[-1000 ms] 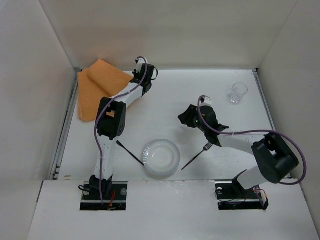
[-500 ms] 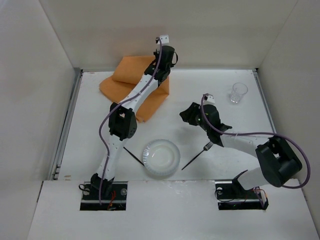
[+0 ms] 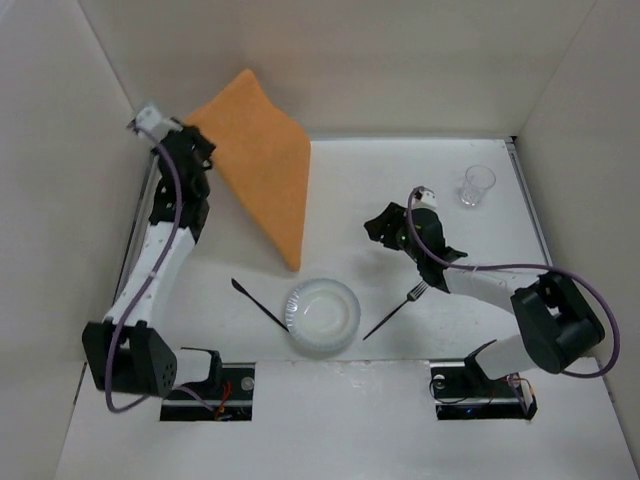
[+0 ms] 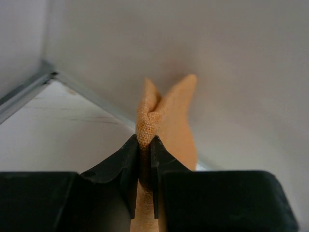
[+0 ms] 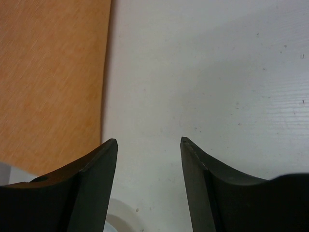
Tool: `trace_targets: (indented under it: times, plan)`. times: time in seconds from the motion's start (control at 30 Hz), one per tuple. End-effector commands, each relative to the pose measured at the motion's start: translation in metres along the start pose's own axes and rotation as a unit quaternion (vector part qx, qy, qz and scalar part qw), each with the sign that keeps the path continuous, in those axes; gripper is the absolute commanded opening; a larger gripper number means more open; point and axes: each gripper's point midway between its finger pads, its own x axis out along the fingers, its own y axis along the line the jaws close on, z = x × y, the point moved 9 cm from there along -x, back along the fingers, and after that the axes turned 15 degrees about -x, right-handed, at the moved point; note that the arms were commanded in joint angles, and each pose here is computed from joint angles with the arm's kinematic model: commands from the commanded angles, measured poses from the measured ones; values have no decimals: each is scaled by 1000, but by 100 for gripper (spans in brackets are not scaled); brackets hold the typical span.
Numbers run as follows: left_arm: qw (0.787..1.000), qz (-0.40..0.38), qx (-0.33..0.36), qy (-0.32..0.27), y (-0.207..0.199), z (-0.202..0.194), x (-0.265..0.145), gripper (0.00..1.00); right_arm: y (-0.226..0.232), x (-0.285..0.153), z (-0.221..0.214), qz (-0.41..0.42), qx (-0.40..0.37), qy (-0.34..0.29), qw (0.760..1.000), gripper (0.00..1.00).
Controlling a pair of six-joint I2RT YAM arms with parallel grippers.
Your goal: Set the dinner table for one person
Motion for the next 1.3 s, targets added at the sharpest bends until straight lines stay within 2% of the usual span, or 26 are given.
trace_targets:
  times: [0.0, 0.1, 0.2, 0.3, 0.4, 0.57, 0.73, 0.93, 0.97, 1.0, 1.03, 1.1, 1.27]
  plan:
    - [991, 53, -113, -50, 62, -7, 0, 2, 19, 13, 6, 24, 5, -14, 1000, 62]
    - [979, 122, -154, -55, 125, -17, -3, 2, 43, 19, -1, 61, -18, 7, 998, 62]
    - [974, 143, -167, -56, 141, -23, 7, 2, 66, 26, -8, 88, -52, 35, 994, 65]
    - [972, 154, -162, -72, 142, -20, 19, 2, 84, 36, -17, 93, -91, 73, 989, 67]
    - [973, 148, -162, -72, 135, -17, 26, 2, 99, 49, -27, 97, -99, 105, 985, 70]
    - [977, 125, -160, -65, 118, -19, 20, 2, 127, 75, -41, 117, -90, 139, 979, 73]
    - [980, 109, -158, -58, 111, -22, 14, 2, 144, 103, -52, 135, -44, 167, 976, 70]
    - [980, 99, -165, -53, 110, -26, 14, 2, 161, 134, -64, 150, 10, 198, 969, 58]
    - [980, 96, -167, -53, 111, -26, 14, 2, 164, 139, -65, 150, 15, 199, 968, 51]
    - [980, 95, -169, -52, 112, -27, 13, 2, 165, 142, -65, 147, 20, 201, 968, 34]
    - [980, 93, -172, -49, 113, -28, 13, 2, 166, 142, -63, 144, 27, 196, 970, 20]
    - [979, 95, -177, -45, 117, -29, 11, 2, 167, 136, -47, 141, 36, 161, 976, 9]
    - [974, 72, -213, -7, 112, -51, 14, 2, 118, 102, 30, 64, -3, 63, 996, 6]
